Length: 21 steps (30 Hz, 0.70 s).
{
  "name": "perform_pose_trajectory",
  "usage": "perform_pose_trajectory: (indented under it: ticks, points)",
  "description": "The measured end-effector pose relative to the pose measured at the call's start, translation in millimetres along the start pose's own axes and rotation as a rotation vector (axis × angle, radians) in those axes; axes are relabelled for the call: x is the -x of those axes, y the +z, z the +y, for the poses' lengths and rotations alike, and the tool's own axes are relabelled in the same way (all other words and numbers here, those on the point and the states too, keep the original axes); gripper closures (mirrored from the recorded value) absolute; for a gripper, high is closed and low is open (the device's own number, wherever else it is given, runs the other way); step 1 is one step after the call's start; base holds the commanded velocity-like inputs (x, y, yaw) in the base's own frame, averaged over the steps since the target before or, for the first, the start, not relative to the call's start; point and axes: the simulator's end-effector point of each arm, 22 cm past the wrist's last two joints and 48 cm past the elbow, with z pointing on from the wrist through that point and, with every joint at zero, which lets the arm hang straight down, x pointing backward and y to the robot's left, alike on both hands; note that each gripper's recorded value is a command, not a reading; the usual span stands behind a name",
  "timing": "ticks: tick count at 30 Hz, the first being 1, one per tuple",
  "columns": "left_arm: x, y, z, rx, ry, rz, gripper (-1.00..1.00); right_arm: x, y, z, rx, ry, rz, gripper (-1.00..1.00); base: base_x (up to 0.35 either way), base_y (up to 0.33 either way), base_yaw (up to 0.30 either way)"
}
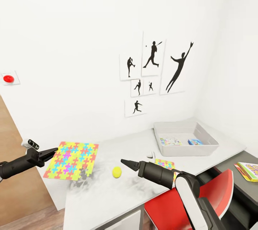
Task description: Put all the toys in the child's room - the three board games (two on the bed and one on the table), the two jigsaw puzzles on the table, and the tennis ball on the table - inside the toy box on the table in the child's room.
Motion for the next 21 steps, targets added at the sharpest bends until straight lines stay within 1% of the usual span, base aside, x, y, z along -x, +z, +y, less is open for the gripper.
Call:
perform_pose_trajectory:
  ticks: [5,21]
  points:
    - [-0.7,-0.3,-3.5,0.000,0.000,0.000,1.00,0.4,-1.0,3.5,0.000,0.000,0.000,-1.00,0.000,0.000,0.000]
    - [-0.7,-0.1,-3.3,0.001,-0.001,0.000,1.00,0.1,-0.3,4.2,0.002,0.000,0.000,-1.00,0.000,0.000,0.000]
